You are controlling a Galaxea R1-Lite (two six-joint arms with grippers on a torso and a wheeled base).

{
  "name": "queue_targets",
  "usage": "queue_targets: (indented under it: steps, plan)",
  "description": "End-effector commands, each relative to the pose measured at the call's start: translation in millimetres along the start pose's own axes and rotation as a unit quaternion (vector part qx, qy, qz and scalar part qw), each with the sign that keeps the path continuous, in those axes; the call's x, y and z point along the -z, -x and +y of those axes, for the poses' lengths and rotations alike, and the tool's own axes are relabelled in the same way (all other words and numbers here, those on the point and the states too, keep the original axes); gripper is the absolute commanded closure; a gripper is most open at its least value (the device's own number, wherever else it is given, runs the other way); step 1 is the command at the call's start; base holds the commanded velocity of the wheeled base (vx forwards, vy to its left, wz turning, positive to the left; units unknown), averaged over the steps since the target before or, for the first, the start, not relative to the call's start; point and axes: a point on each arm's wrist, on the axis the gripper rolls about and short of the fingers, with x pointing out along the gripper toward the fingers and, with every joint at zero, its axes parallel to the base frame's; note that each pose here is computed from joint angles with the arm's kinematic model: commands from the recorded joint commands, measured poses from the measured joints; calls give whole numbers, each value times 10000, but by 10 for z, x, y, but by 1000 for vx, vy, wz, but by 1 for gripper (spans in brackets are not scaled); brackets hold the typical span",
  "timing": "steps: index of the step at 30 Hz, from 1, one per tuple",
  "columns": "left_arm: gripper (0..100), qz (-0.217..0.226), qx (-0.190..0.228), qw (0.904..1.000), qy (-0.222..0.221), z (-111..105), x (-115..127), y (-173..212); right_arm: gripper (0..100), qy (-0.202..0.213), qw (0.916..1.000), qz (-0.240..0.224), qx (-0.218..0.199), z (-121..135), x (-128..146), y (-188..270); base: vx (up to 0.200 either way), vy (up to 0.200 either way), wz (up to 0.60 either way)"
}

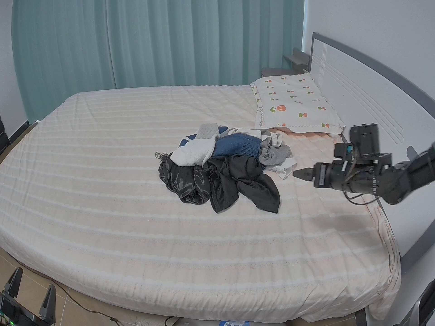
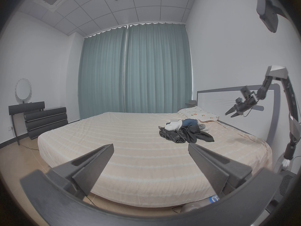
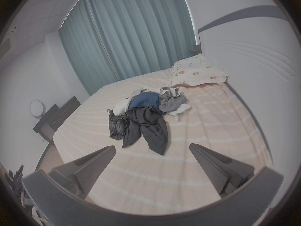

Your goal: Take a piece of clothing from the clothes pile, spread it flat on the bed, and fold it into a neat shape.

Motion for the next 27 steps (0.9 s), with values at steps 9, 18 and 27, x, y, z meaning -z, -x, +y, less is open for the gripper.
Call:
queue_targets:
  steps: [9, 18, 27]
  plan:
    - [0, -3, -3, 10000, 1, 0, 53, 1, 0, -195, 9974, 583, 365, 121, 815, -2115, 0, 0, 0]
    - [0, -10, -3, 10000, 1, 0, 49, 2, 0, -344, 9962, 489, 636, -142, 741, -2232, 0, 0, 0]
    - [0, -3, -3, 10000, 1, 0, 53, 1, 0, -558, 9970, 251, 467, -12, 713, -2382, 0, 0, 0]
